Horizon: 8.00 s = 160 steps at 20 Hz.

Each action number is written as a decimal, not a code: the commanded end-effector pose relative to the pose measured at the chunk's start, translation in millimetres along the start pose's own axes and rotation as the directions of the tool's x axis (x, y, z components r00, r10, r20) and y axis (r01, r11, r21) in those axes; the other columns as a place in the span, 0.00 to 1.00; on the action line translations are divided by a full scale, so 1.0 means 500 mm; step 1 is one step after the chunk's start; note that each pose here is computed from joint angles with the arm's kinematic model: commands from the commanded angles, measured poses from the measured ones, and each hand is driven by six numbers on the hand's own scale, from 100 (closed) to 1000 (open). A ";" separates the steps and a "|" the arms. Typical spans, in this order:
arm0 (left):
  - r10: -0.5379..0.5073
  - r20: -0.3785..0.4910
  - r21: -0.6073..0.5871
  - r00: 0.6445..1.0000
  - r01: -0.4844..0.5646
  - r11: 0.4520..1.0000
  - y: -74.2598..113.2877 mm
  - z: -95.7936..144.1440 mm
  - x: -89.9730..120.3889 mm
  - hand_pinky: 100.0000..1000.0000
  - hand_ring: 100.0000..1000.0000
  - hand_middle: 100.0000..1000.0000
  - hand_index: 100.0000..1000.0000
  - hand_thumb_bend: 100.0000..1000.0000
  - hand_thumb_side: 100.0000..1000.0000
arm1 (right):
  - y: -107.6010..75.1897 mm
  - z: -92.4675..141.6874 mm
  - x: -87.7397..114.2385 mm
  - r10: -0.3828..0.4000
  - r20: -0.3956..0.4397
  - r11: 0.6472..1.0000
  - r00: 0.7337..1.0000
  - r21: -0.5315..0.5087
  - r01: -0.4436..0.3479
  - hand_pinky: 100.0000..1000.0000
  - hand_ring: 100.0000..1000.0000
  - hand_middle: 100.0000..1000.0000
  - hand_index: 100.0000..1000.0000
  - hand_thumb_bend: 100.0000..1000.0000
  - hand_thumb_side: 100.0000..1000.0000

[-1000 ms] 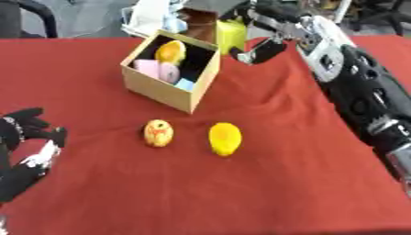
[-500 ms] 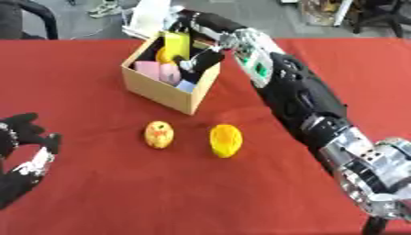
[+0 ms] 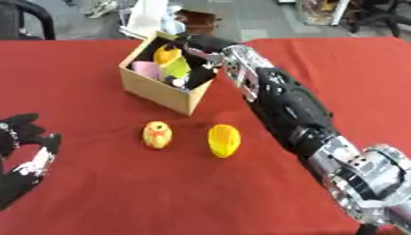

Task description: Pick up objects on the table and place them in the box.

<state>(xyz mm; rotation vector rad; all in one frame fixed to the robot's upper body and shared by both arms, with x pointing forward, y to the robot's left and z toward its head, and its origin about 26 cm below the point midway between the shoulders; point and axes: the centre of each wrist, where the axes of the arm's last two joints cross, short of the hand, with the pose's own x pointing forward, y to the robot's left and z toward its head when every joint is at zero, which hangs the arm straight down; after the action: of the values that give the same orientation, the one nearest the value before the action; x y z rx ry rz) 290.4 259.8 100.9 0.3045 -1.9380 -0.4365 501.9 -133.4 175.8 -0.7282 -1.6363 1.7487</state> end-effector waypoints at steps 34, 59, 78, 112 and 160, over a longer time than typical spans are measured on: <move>-0.028 -0.025 0.056 0.999 0.030 0.998 0.022 0.006 -0.013 0.68 0.51 0.51 0.75 0.36 0.39 | 0.064 0.185 0.018 0.082 0.506 0.985 0.859 0.090 -0.147 0.76 0.72 0.74 0.89 0.00 0.45; -0.026 -0.027 0.056 0.999 0.027 0.998 0.021 0.007 -0.014 0.68 0.51 0.51 0.75 0.34 0.39 | -0.025 0.191 0.000 0.006 0.428 0.937 0.904 0.314 -0.155 0.70 0.49 0.21 0.39 0.00 0.00; -0.017 -0.022 0.043 1.000 0.018 0.999 0.017 0.006 -0.012 0.68 0.51 0.51 0.75 0.34 0.40 | -0.229 0.136 -0.005 0.116 0.294 0.993 0.949 -0.008 -0.119 0.70 0.47 0.19 0.37 0.01 0.00; 0.002 -0.009 0.037 1.000 -0.001 0.999 0.010 -0.003 -0.004 0.68 0.51 0.51 0.75 0.32 0.40 | -0.068 0.012 0.021 0.158 0.206 0.979 0.966 -0.157 -0.127 0.77 0.71 0.81 0.91 0.01 0.33; -0.020 -0.007 0.099 1.000 0.021 0.995 0.029 -0.007 0.000 0.68 0.51 0.51 0.75 0.33 0.39 | 0.083 0.015 0.137 0.090 0.609 0.928 0.788 0.235 -0.288 0.77 0.71 0.78 0.87 0.04 0.25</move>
<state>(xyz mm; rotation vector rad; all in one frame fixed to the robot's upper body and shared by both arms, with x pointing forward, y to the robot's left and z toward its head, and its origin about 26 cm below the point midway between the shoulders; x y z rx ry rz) 292.6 271.5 101.2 0.3802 -1.9318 -0.3398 446.5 -88.0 127.5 -0.2306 -1.6735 2.3482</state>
